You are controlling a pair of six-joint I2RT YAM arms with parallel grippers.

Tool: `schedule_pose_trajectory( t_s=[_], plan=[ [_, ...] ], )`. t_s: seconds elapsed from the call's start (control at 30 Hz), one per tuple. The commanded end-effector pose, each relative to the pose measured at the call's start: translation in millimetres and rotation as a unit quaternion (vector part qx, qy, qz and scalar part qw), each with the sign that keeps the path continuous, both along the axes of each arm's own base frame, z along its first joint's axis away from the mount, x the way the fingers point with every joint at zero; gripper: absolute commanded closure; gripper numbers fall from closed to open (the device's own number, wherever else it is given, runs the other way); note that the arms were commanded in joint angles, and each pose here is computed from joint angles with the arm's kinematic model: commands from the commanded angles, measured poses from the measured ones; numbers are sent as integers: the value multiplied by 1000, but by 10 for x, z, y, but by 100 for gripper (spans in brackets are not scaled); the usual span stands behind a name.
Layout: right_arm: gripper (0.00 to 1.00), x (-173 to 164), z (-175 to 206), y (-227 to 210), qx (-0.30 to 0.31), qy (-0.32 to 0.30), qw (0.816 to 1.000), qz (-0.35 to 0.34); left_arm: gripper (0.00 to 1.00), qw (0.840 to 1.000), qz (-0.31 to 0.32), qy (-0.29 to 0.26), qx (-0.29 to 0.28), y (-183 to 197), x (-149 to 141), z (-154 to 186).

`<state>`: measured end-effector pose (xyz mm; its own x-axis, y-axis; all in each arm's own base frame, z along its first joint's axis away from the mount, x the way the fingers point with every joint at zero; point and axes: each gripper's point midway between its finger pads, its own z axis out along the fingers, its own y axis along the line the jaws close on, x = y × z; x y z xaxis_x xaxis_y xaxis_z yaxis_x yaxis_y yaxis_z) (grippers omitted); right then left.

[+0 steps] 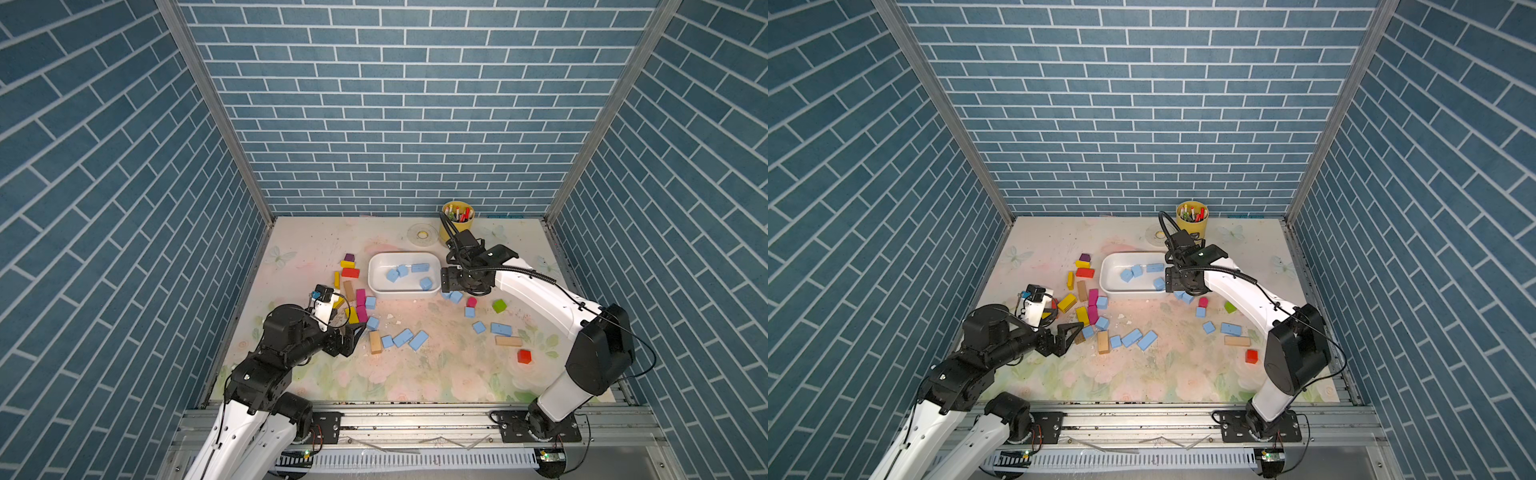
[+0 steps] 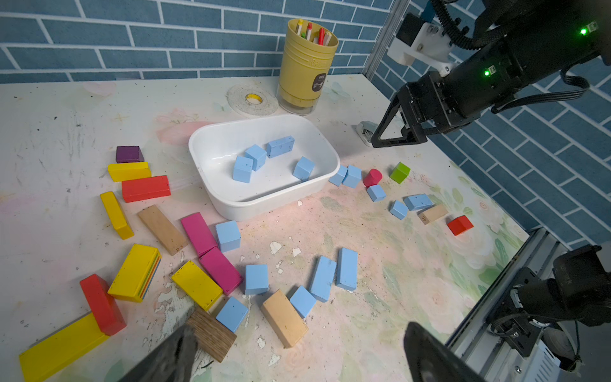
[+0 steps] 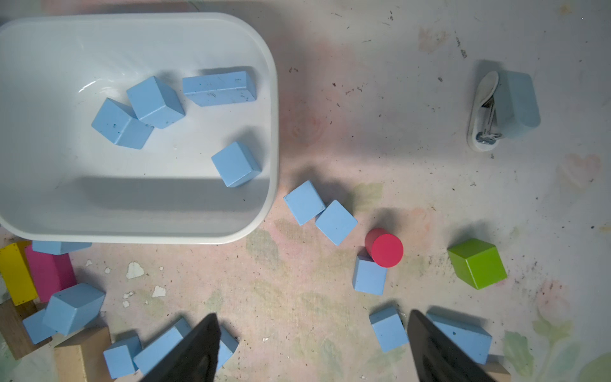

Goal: Pick out the blue building blocks
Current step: Pick up the building block from the center of the board.

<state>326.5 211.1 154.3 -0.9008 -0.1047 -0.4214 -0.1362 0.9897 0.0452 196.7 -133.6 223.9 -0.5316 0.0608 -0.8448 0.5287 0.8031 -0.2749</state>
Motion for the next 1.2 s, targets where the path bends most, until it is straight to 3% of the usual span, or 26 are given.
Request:
schedule_pose_trajectory(
  t_s=[0.0, 0.23, 0.57, 1.17],
  plan=[
    [9, -11, -87, -77, -43, 2, 999, 25, 1, 1000, 4, 3, 8, 24, 5, -39],
    [8, 57, -214, -42, -84, 4, 991, 105, 1, 1000, 3, 1, 7, 21, 5, -29],
    [11, -12, -496, 288, -35, 42, 973, 226, 1, 1000, 1, 1, 6, 17, -3, -25],
    [32, 284, -764, 181, -19, 60, 966, 250, 1, 1000, -21, -5, -11, -59, -34, 24]
  ],
)
